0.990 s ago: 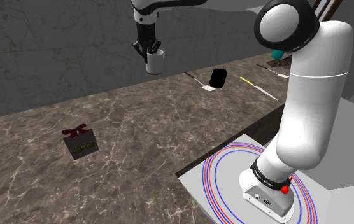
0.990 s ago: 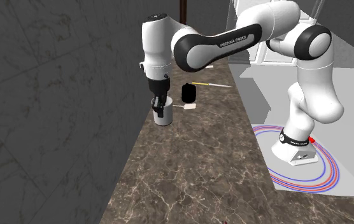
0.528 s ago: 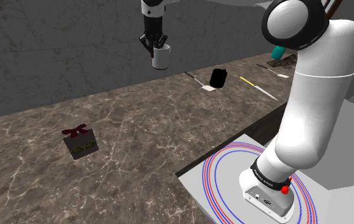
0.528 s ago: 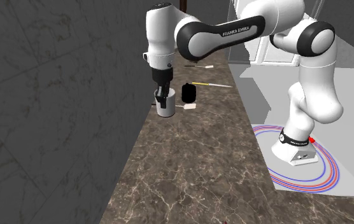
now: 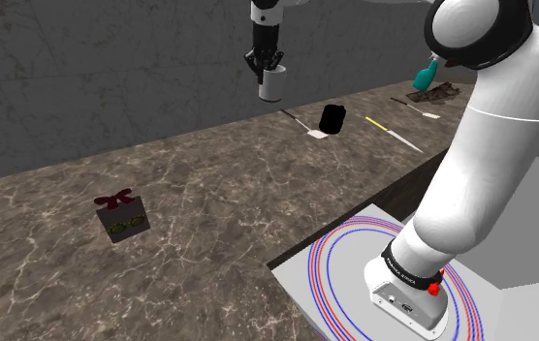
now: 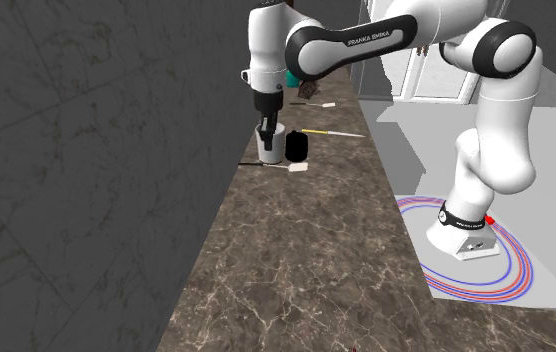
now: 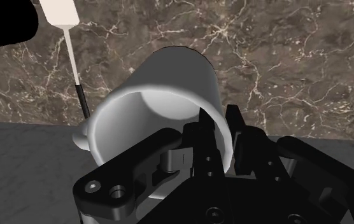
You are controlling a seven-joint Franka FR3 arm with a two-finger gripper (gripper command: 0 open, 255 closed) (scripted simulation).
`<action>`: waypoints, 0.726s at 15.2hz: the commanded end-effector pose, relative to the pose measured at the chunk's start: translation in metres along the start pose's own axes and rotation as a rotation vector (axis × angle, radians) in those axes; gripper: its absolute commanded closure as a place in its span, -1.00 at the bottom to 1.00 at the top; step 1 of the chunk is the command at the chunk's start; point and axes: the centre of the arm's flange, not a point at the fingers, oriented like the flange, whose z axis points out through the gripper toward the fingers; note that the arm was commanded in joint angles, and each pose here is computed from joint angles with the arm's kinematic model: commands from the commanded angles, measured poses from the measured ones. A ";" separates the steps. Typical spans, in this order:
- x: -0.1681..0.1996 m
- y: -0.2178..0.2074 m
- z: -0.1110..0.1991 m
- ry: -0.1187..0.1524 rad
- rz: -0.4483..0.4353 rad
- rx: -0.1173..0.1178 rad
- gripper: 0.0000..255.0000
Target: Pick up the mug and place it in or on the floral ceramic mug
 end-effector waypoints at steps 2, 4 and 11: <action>-0.004 0.042 0.001 0.000 -0.001 0.000 1.00; -0.007 0.068 0.001 0.000 -0.001 0.000 1.00; -0.016 0.160 0.002 0.000 -0.001 0.000 1.00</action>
